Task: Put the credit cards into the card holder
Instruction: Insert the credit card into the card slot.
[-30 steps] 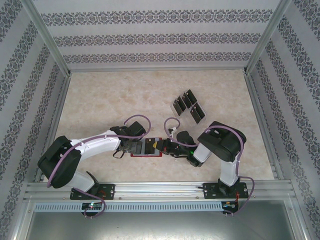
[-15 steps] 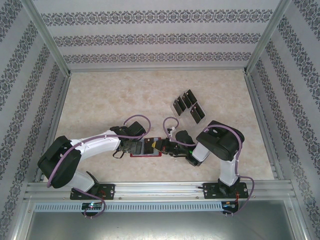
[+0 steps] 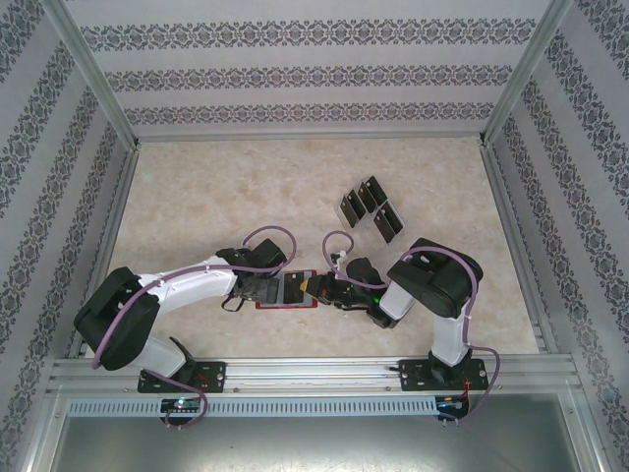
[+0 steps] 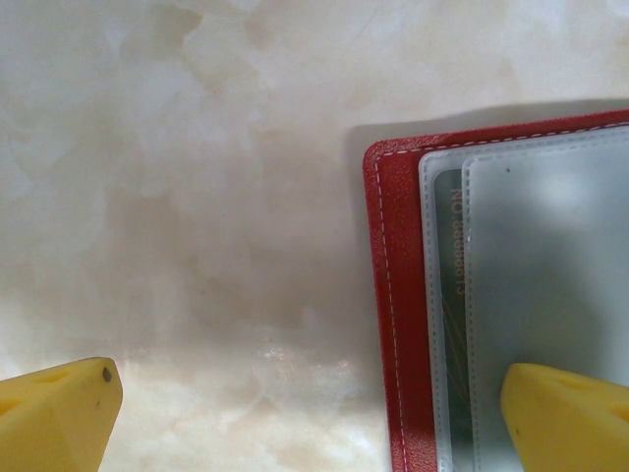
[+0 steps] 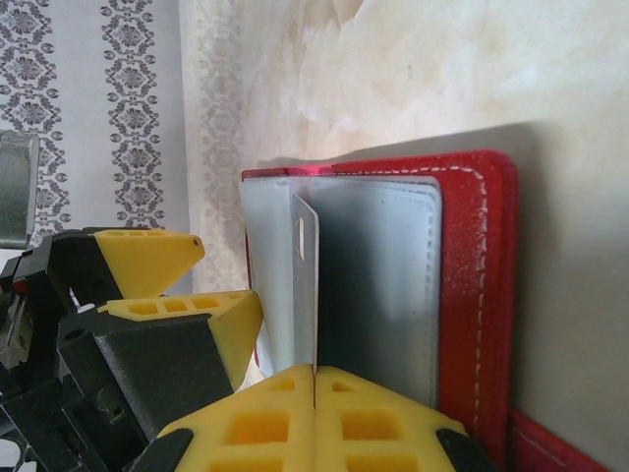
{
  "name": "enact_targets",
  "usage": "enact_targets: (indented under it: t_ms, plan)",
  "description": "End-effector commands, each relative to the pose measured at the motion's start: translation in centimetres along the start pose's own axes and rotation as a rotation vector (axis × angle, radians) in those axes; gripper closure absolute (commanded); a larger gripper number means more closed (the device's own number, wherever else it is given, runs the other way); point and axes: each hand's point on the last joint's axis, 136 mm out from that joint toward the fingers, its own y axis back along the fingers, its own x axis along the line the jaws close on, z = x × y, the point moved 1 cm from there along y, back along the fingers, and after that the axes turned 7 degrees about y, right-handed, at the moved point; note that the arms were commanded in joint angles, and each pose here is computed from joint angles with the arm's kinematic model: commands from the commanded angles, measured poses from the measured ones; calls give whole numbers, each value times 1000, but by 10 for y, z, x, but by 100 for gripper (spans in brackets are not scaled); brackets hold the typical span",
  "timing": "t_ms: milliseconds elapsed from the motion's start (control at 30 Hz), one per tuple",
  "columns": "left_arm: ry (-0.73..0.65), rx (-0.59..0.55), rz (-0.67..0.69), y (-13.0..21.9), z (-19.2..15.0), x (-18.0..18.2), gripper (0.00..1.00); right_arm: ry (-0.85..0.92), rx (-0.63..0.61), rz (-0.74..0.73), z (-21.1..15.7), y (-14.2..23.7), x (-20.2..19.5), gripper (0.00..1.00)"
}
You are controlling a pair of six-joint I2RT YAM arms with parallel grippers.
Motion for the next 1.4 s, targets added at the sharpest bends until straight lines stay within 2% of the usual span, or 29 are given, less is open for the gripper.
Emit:
enact_targets:
  t_ms: [0,1067,1100,1233,1367]
  plan:
    - [0,34,56,-4,-11,14,0,-31,17,-51,-9,2,-12,100]
    - [-4,37,57,-4,-12,14,0,-59,99,-63,-16,-19,-13,100]
    - [-3,36,54,-4,-11,13,0,-58,101,-64,-16,-19,-12,99]
    - [0,34,52,-3,-10,13,0,-44,99,-61,-13,-18,-6,79]
    - [0,33,53,-3,-10,13,0,-25,97,-80,-10,-12,0,66]
